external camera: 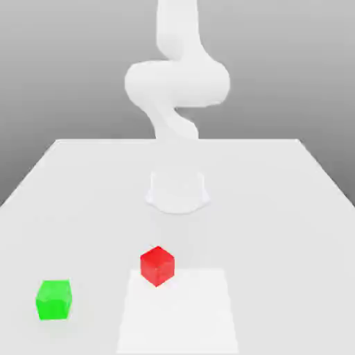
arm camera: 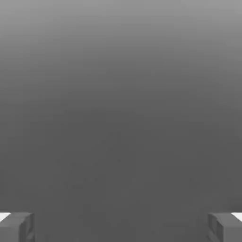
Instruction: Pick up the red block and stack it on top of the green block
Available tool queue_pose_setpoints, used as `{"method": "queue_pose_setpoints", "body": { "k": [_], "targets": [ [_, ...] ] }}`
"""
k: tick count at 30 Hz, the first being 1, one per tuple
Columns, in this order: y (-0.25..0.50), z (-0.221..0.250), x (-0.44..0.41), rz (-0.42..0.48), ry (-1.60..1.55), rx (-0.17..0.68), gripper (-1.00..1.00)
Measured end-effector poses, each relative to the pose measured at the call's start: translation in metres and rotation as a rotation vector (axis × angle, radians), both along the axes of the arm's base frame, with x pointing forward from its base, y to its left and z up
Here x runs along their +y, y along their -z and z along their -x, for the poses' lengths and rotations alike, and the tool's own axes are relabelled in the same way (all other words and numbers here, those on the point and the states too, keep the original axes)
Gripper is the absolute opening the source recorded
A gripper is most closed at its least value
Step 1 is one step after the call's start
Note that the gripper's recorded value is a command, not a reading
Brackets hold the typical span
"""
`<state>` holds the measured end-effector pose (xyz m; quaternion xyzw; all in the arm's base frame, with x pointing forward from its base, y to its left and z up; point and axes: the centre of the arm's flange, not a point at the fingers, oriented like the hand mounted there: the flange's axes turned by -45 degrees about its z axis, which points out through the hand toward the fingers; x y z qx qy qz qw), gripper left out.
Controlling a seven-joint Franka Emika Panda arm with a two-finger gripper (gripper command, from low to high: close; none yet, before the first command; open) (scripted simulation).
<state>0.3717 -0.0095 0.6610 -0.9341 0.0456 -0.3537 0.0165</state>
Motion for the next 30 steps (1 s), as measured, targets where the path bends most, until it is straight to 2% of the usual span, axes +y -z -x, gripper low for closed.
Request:
{"method": "queue_pose_setpoints", "body": {
  "k": [4,8,12,17,19,24,25,30],
  "targets": [
    [0.099,-0.032,-0.014,-0.092,0.123,0.147,0.0],
    [0.199,-0.039,-0.023,-0.161,0.256,0.292,0.0],
    [0.3,-0.021,-0.028,-0.213,0.406,0.443,0.0],
    [0.428,0.032,-0.032,-0.252,0.622,0.638,0.0],
    [0.466,0.044,-0.033,-0.26,0.667,0.677,0.0],
    [0.512,0.051,-0.032,-0.262,0.682,0.691,0.0],
    [0.517,0.052,-0.032,-0.262,0.683,0.692,-1.0],
    [0.517,0.052,-0.032,-0.263,0.683,0.69,-1.0]
  ]
}}
